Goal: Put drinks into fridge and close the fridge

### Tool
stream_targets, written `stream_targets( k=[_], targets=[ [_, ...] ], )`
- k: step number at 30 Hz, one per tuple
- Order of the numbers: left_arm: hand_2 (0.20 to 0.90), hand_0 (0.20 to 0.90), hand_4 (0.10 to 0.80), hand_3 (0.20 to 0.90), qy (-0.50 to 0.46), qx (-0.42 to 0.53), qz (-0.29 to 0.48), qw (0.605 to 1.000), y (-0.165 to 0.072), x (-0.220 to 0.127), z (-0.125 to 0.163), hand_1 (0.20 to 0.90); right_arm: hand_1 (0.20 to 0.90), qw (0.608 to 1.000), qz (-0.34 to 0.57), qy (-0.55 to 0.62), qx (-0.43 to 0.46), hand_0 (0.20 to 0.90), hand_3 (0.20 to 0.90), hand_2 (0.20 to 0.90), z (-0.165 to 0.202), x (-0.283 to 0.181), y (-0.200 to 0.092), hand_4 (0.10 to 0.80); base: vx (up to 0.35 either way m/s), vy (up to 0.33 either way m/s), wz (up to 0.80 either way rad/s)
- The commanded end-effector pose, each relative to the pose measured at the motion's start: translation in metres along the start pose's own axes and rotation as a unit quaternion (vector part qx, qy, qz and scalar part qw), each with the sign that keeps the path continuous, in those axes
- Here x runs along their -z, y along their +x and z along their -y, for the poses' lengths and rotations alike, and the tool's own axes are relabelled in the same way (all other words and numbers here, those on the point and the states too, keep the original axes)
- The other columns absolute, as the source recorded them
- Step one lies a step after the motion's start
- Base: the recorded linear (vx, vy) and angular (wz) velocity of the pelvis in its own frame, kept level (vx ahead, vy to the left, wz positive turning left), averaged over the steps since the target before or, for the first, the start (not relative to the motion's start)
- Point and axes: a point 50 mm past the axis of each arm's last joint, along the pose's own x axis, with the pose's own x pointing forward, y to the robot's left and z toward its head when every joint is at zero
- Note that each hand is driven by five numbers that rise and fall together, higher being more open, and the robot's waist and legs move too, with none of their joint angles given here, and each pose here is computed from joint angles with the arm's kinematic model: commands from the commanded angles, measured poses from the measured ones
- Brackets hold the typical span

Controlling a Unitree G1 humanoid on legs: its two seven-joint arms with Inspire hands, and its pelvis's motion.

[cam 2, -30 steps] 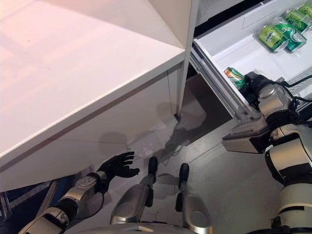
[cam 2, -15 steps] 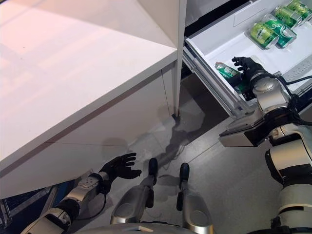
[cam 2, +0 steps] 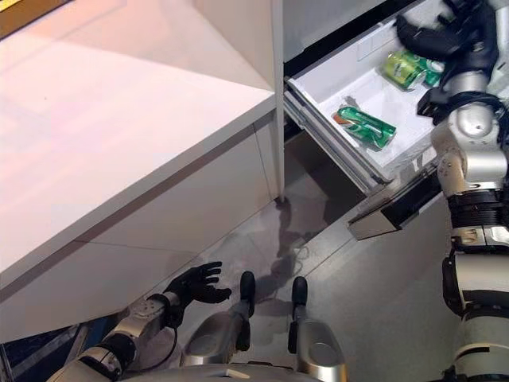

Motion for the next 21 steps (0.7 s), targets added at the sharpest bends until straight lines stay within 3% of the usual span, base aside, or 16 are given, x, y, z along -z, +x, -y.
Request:
stream_targets(
  k=[1, 6, 14, 18, 21],
  targets=[
    [0.900, 0.900, 0.800, 0.900, 0.004, 0.008, -0.065, 0.998, -0.011, 0.046, 0.008, 0.900, 0.900, 0.995, 0.068, 0.014, 0.076, 0.900, 0.900, 0.900, 0.030, -0.011, -0.005, 0.800, 0.128, 0.090, -0.23],
    [0.900, 0.900, 0.800, 0.900, 0.002, 0.019, -0.087, 0.996, -0.013, 0.057, 0.016, 0.900, 0.900, 0.984, 0.042, 0.014, 0.173, 0.900, 0.900, 0.900, 0.066, 0.012, -0.022, 0.800, 0.125, 0.062, -0.24],
    [0.900, 0.900, 0.800, 0.900, 0.000, 0.038, -0.098, 0.994, -0.014, 0.064, 0.028, 0.900, 0.900, 0.972, -0.023, 0.028, 0.231, 0.900, 0.900, 0.900, 0.085, 0.057, -0.058, 0.800, 0.105, 0.032, -0.22],
    [0.900, 0.900, 0.800, 0.900, 0.004, 0.032, -0.089, 0.995, -0.010, 0.056, 0.030, 0.900, 0.900, 0.968, -0.026, 0.062, 0.241, 0.900, 0.900, 0.900, 0.086, 0.064, -0.066, 0.800, -0.007, 0.004, 0.07],
    [0.900, 0.900, 0.800, 0.900, -0.001, 0.016, -0.049, 0.999, -0.001, 0.030, 0.024, 0.900, 0.900, 0.958, -0.001, 0.116, 0.262, 0.900, 0.900, 0.900, 0.082, 0.056, -0.056, 0.800, -0.287, 0.016, 0.16]
  ],
)
